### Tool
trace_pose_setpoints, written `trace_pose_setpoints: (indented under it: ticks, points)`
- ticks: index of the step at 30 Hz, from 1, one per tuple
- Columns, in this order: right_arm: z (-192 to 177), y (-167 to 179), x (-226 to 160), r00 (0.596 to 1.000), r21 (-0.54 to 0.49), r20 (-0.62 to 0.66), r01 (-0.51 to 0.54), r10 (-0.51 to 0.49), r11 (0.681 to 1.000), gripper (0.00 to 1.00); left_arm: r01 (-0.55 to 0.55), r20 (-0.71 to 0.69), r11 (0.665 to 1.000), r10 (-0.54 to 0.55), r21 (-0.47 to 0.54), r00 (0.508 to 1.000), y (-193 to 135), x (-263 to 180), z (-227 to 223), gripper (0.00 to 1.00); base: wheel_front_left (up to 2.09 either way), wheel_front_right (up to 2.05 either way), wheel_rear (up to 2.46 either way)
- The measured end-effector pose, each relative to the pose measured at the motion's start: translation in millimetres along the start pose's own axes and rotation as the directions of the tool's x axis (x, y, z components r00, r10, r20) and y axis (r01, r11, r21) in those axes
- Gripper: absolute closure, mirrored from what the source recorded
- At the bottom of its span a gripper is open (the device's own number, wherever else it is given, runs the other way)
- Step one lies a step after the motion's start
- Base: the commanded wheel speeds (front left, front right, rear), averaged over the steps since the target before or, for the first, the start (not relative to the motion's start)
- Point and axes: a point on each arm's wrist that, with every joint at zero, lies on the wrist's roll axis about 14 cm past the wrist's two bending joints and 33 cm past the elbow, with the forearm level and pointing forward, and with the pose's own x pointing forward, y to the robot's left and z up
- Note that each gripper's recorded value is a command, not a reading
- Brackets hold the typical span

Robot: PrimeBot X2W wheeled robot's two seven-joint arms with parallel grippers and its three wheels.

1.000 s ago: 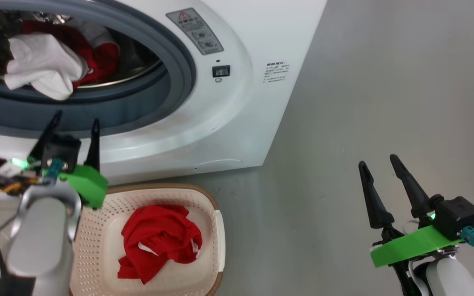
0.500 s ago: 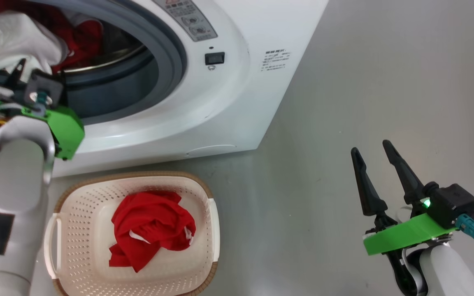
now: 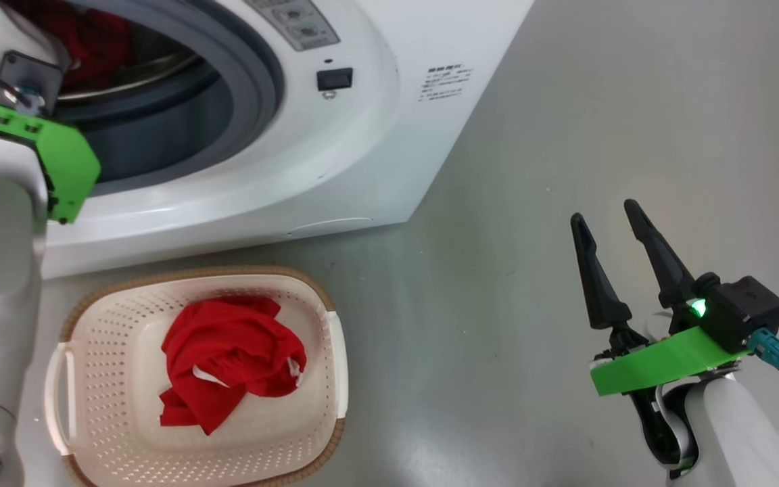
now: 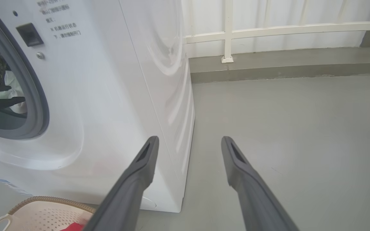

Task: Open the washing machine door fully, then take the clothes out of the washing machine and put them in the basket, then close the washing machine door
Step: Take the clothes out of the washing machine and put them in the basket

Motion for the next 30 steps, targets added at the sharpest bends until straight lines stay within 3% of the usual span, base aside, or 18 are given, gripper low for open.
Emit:
trace_pose_setpoints:
  ticks: [17,18,20,22,24,25,30]
  points:
    - [-5,-8,3,1.000,-0.009,-0.014,0.019,-0.019,1.000,0.00,-0.009,-0.126,0.999,0.015,0.052,0.992,1,20,-28,0.01,0.00,0.00,0.00]
    - [-5,-8,3,1.000,-0.009,-0.014,0.020,-0.020,1.000,0.00,-0.008,-0.127,0.998,0.015,0.054,0.992,1,20,-28,0.09,0.00,0.00,0.00]
    - [-5,-8,2,1.000,-0.009,-0.013,0.019,-0.020,1.000,0.00,-0.008,-0.132,0.998,0.016,0.058,0.991,2,20,-29,0.42,0.00,0.00,0.00]
    - [-4,-8,2,1.000,-0.009,-0.012,0.020,-0.020,1.000,0.00,-0.011,-0.133,0.998,0.020,0.063,0.991,4,19,-30,0.61,0.00,0.00,0.00]
    - [-4,-8,2,1.000,-0.009,-0.011,0.020,-0.020,1.000,0.00,-0.017,-0.136,0.998,0.026,0.068,0.990,8,19,-31,0.93,0.00,0.00,0.00]
    - [-4,-8,2,1.000,-0.009,-0.010,0.020,-0.020,1.000,0.00,-0.020,-0.137,0.997,0.029,0.069,0.990,10,19,-32,1.00,0.00,0.00,0.00]
    - [-2,-6,2,1.000,-0.008,-0.006,0.016,-0.016,1.000,0.00,-0.021,-0.101,0.999,0.026,0.045,0.995,13,17,-27,1.00,0.00,0.00,0.00]
